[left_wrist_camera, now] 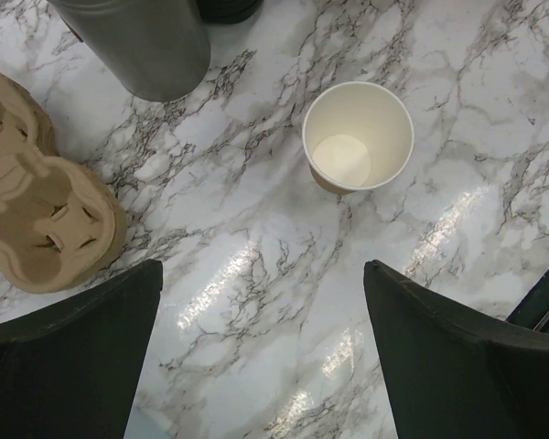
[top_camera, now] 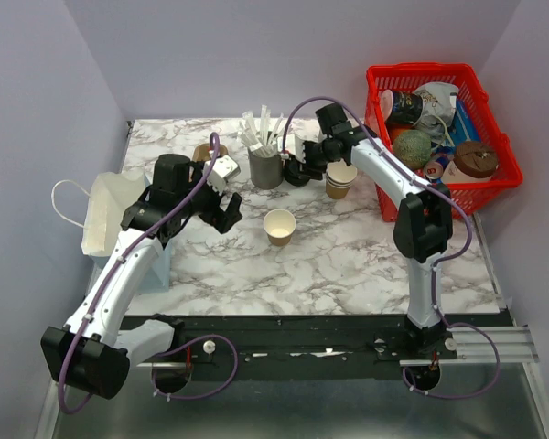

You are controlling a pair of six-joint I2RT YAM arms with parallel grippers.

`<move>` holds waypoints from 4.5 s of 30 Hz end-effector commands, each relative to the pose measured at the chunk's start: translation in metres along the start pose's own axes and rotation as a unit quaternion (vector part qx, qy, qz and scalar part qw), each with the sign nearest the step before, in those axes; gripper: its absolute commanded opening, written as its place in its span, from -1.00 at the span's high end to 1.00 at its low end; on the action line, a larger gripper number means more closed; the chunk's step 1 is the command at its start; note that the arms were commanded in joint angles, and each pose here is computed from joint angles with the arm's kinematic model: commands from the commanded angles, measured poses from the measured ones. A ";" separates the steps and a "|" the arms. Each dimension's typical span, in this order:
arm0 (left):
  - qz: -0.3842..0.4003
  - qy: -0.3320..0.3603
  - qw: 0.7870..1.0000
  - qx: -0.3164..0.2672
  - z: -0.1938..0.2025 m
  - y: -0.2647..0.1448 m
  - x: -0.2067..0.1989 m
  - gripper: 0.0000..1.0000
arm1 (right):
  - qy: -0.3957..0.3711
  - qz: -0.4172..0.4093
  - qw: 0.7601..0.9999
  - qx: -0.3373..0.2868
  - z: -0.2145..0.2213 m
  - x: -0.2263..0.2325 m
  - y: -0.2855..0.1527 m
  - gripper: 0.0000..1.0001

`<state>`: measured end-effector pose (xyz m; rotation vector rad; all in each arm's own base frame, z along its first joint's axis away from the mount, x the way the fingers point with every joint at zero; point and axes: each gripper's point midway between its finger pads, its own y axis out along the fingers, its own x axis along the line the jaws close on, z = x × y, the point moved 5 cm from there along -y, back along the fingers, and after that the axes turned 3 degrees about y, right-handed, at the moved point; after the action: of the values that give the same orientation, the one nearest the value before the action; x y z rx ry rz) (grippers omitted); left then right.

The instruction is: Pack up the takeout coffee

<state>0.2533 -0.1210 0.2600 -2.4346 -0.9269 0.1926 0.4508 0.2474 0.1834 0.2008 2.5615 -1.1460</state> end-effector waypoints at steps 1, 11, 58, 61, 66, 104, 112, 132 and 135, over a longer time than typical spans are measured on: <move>-0.024 0.008 1.000 -0.008 -0.011 0.001 0.009 -0.97 | -0.034 -0.002 0.999 0.003 0.009 -0.006 0.021 -0.20; -0.033 0.014 0.999 -0.012 -0.013 0.000 0.012 -0.97 | -0.036 -0.007 0.999 0.022 0.025 -0.009 0.040 -0.16; -0.036 0.016 0.999 -0.011 -0.013 0.004 0.017 -0.97 | -0.082 0.003 0.995 0.051 0.032 -0.009 0.060 0.54; -0.032 0.018 0.999 -0.010 -0.012 0.005 0.015 -0.97 | -0.073 0.010 0.996 0.051 0.028 -0.009 0.051 0.58; -0.033 0.023 0.999 -0.015 -0.014 0.005 0.016 -0.97 | -0.063 0.018 0.997 0.046 0.020 -0.008 0.039 0.62; 0.135 0.531 0.805 -0.227 -0.087 0.011 -0.078 -0.48 | 0.254 -0.292 0.911 -0.145 -0.104 0.157 -0.136 0.78; 0.186 0.541 0.780 -0.255 -0.089 0.013 -0.110 -0.47 | 0.267 -0.296 0.904 -0.155 -0.117 0.169 -0.149 0.77; 0.157 0.572 0.781 -0.196 -0.084 0.060 -0.123 0.20 | 0.265 -0.323 0.896 -0.153 -0.119 0.178 -0.149 0.76; 0.134 0.563 0.790 -0.201 -0.082 0.057 -0.119 0.03 | 0.265 -0.319 0.897 -0.152 -0.119 0.177 -0.150 0.76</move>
<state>0.2151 -0.2740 0.2964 -2.3990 0.0570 -1.3272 0.2511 0.2401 0.2891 -0.3681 3.2803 -0.9008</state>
